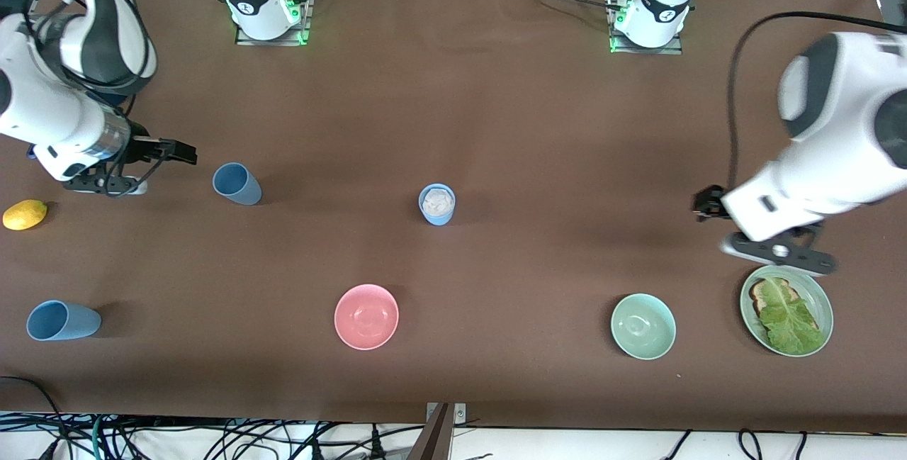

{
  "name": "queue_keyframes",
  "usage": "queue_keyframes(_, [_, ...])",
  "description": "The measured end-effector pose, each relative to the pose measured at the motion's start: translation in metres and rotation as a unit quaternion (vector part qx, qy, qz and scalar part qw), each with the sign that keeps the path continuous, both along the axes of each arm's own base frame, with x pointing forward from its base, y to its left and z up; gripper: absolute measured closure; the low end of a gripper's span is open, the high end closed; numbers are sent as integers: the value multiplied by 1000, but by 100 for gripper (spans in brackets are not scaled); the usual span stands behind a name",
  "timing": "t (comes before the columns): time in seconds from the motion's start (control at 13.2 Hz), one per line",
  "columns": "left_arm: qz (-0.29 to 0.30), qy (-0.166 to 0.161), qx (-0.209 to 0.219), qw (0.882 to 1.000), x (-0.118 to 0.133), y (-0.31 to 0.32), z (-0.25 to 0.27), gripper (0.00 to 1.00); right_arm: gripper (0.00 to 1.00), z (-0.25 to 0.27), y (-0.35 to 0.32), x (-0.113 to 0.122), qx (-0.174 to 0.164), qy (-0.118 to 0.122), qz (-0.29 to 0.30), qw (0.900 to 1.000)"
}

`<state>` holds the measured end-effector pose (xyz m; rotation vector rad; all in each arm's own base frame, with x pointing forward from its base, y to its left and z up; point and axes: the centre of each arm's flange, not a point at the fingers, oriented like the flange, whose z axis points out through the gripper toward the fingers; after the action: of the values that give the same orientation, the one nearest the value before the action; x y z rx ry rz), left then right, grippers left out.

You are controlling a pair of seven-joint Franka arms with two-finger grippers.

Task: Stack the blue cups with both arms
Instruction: 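Set down the tissue cup with the left gripper while the right gripper reaches the cup, then grasp the empty blue cup by its rim with the right gripper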

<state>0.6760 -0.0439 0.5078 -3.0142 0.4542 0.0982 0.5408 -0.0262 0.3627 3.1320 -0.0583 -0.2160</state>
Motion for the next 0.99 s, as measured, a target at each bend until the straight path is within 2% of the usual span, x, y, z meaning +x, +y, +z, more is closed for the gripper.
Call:
queue_keyframes(0.23, [28, -2, -3, 1000, -3, 61, 7, 0, 0, -40, 9, -8, -1, -21, 8, 1000])
queue_keyframes(0.46, [40, -19, -5, 999, -16, 63, 35, 0, 0, -76, 10, -13, -2, -37, 10, 999])
queue_keyframes(0.61, [50, -34, -6, 998, -26, 72, 57, 0, 4, -98, 12, -14, -3, -45, 11, 999])
queue_keyframes(0.68, [54, -40, -6, 998, -31, 77, 68, 0, 11, -107, 13, -13, -3, -46, 12, 999])
queue_keyframes(0.84, [58, -31, -7, 998, -43, 81, 76, 0, 39, -116, 14, -13, -4, -45, 13, 999])
queue_keyframes(0.99, [59, -26, -7, 998, -47, 81, 76, 0, 60, -116, 14, -13, -4, -45, 14, 999])
